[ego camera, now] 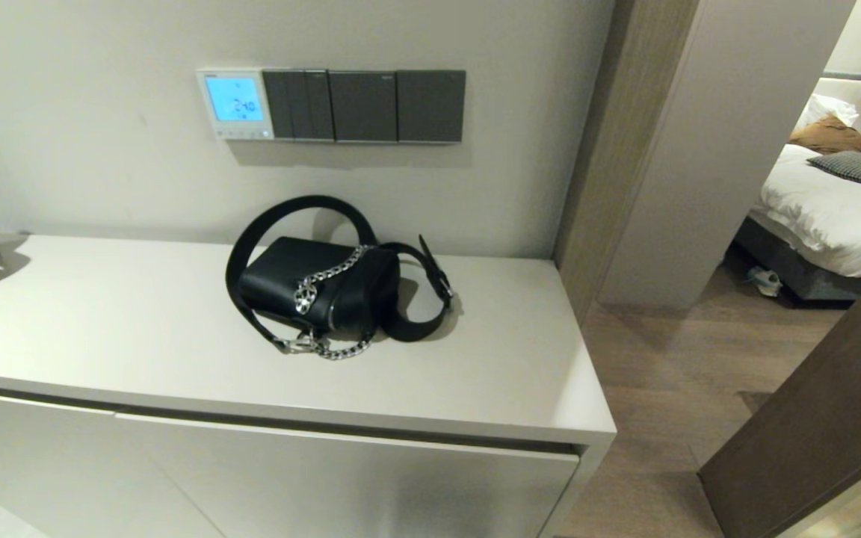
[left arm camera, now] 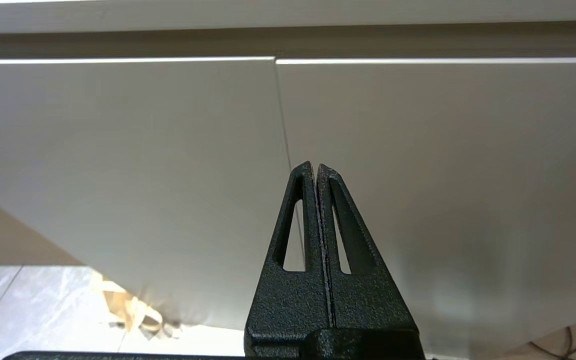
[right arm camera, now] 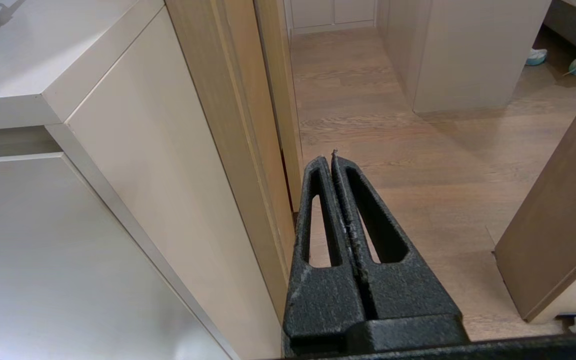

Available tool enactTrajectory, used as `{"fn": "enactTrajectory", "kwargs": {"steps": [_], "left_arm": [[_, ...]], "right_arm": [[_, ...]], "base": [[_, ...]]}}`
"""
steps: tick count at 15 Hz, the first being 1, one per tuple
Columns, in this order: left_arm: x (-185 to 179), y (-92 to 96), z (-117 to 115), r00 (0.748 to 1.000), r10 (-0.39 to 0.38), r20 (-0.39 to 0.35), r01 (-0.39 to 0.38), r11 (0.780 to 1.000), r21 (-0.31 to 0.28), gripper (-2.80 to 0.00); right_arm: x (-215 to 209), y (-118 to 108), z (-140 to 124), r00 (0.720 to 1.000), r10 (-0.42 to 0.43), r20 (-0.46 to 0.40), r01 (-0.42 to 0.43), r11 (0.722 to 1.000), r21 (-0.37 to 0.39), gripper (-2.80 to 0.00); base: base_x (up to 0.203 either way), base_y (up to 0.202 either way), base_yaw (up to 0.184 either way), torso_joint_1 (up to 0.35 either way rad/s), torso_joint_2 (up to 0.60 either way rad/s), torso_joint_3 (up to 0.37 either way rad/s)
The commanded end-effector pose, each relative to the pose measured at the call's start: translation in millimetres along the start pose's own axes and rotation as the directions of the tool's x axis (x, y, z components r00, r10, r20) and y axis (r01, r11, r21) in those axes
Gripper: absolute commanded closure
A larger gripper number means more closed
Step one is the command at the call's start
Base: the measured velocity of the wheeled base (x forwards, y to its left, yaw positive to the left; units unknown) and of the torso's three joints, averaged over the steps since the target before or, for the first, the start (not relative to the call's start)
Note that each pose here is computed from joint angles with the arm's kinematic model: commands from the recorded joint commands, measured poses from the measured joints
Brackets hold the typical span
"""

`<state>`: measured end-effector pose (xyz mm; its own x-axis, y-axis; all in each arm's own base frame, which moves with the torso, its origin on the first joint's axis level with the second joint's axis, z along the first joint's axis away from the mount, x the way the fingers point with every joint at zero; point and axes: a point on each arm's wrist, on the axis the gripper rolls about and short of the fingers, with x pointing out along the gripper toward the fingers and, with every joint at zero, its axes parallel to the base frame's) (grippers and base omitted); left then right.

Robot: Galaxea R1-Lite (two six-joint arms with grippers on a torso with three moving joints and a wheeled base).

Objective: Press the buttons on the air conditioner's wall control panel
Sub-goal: Turn off the central air conditioner

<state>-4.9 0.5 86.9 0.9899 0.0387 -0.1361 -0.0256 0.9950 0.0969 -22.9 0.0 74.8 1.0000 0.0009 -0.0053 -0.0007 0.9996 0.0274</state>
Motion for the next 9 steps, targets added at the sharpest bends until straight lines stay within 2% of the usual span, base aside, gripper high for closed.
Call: {"fn": "enactTrajectory", "kwargs": {"steps": [1,3,9], "left_arm": [[-2.6,-0.4,-2.3,1.0,-0.008,0.014,0.008,1.0,0.0,0.0],[-3.9,-0.8,-5.9,1.0,-0.014,0.001,0.014,1.0,0.0,0.0],[-9.0,-1.1,-10.7,0.999,-0.019,0.04,0.019,1.0,0.001,0.0]], "right_arm": [[0.3,0.0,-0.4,1.0,0.001,-0.004,-0.001,1.0,0.0,0.0],[0.2,0.0,-0.4,1.0,0.0,-0.003,0.0,1.0,0.0,0.0],[0.2,0.0,-0.4,1.0,0.001,-0.003,-0.001,1.0,0.0,0.0]], "base": [[0.0,0.0,0.0,0.0,0.0,0.0],[0.0,0.0,0.0,0.0,0.0,0.0],[0.0,0.0,0.0,0.0,0.0,0.0]]}}
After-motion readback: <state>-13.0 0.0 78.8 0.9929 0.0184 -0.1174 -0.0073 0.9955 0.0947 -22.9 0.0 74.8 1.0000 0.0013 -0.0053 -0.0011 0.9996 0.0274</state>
